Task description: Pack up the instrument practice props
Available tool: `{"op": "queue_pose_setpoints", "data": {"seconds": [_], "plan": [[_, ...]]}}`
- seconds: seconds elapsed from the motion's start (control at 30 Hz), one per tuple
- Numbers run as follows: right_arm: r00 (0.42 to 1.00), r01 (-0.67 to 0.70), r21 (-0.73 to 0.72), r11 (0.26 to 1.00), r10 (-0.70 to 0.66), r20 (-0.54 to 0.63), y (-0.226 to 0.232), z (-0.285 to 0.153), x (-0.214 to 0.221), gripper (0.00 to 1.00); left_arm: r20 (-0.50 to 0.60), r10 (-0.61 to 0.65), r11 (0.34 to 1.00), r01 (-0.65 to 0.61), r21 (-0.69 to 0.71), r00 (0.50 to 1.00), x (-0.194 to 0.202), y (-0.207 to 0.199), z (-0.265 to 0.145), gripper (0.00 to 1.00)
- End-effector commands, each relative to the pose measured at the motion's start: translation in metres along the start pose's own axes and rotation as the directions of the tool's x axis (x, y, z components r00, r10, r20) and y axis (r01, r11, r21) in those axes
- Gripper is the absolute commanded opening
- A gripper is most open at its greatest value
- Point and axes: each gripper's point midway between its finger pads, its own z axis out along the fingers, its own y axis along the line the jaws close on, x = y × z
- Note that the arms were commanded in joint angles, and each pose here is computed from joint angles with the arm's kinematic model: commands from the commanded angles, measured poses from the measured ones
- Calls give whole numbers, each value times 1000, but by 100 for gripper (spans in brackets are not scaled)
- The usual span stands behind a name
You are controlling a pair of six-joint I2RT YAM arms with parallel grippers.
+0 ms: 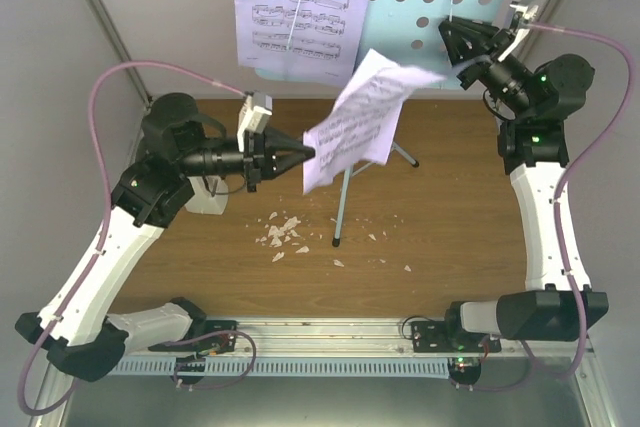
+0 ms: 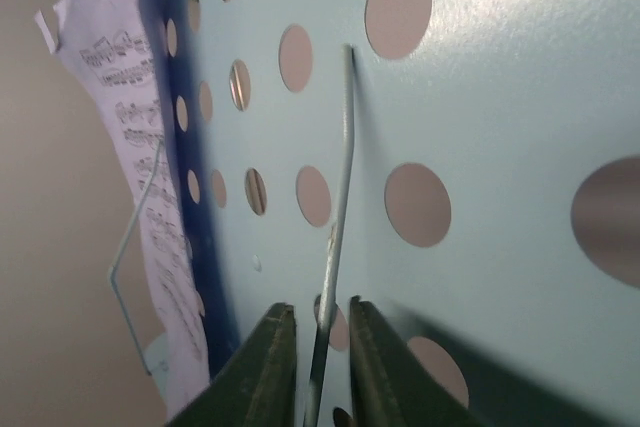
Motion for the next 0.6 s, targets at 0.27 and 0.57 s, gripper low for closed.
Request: {"op": "queue_pose_setpoints", "data": {"seconds": [0.27,0.57], "plan": [[1000,-9,22,1000,9,-29,-3,2,5,60,-100,-471,880,459,-119,876,131,47,-10,0],[993,122,58,991,-122,-3,19,-15,-18,97,-9,-689,686,647,-333,725,223,120,-48,0]]}}
